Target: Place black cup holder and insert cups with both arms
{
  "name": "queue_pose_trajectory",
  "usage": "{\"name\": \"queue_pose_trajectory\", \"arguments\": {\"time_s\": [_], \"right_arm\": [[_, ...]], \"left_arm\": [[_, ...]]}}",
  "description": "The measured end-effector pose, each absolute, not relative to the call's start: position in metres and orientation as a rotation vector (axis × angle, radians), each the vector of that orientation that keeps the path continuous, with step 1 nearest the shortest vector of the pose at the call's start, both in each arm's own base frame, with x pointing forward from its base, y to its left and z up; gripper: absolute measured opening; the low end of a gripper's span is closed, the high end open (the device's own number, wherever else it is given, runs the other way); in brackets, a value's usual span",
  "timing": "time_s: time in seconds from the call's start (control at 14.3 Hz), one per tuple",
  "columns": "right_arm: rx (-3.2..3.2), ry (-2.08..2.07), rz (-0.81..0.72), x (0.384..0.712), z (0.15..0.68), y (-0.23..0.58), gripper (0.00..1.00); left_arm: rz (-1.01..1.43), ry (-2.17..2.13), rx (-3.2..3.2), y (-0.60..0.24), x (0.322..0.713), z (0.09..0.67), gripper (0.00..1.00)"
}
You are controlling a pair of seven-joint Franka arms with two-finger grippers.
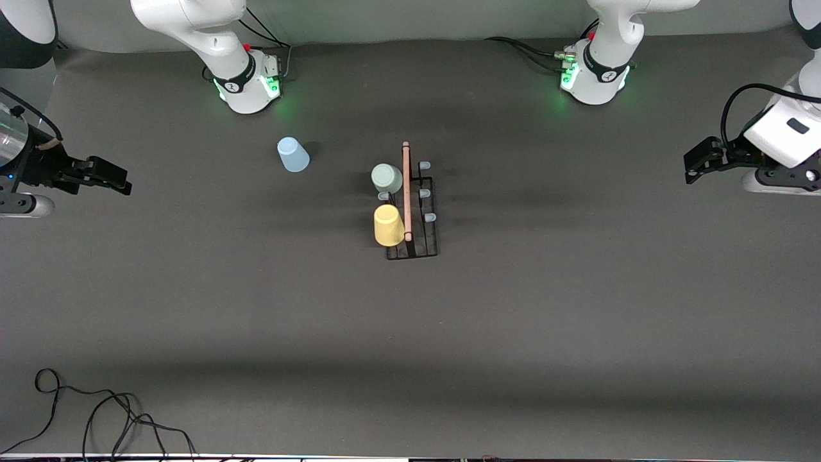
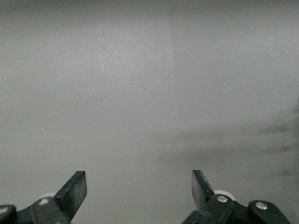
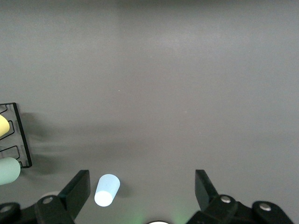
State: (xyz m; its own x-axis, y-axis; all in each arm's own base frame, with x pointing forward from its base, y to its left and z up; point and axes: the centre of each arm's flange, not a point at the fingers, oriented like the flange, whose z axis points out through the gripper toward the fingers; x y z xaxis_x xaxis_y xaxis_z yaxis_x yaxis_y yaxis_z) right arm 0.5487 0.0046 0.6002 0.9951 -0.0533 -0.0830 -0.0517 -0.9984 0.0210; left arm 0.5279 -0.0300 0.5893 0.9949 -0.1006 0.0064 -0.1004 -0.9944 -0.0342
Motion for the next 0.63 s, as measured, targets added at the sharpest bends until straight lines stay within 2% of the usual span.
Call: {"name": "queue_pose_trajectory", "arguments": {"time_s": [0.63], "right_arm": [[3.119, -0.072, -0.134, 0.5479, 0.5986, 0.0079, 1.0]], "left_arm": [[-0.006, 0.165, -3.103, -0.0332, 0.5271, 0.5894, 1.0]]}}
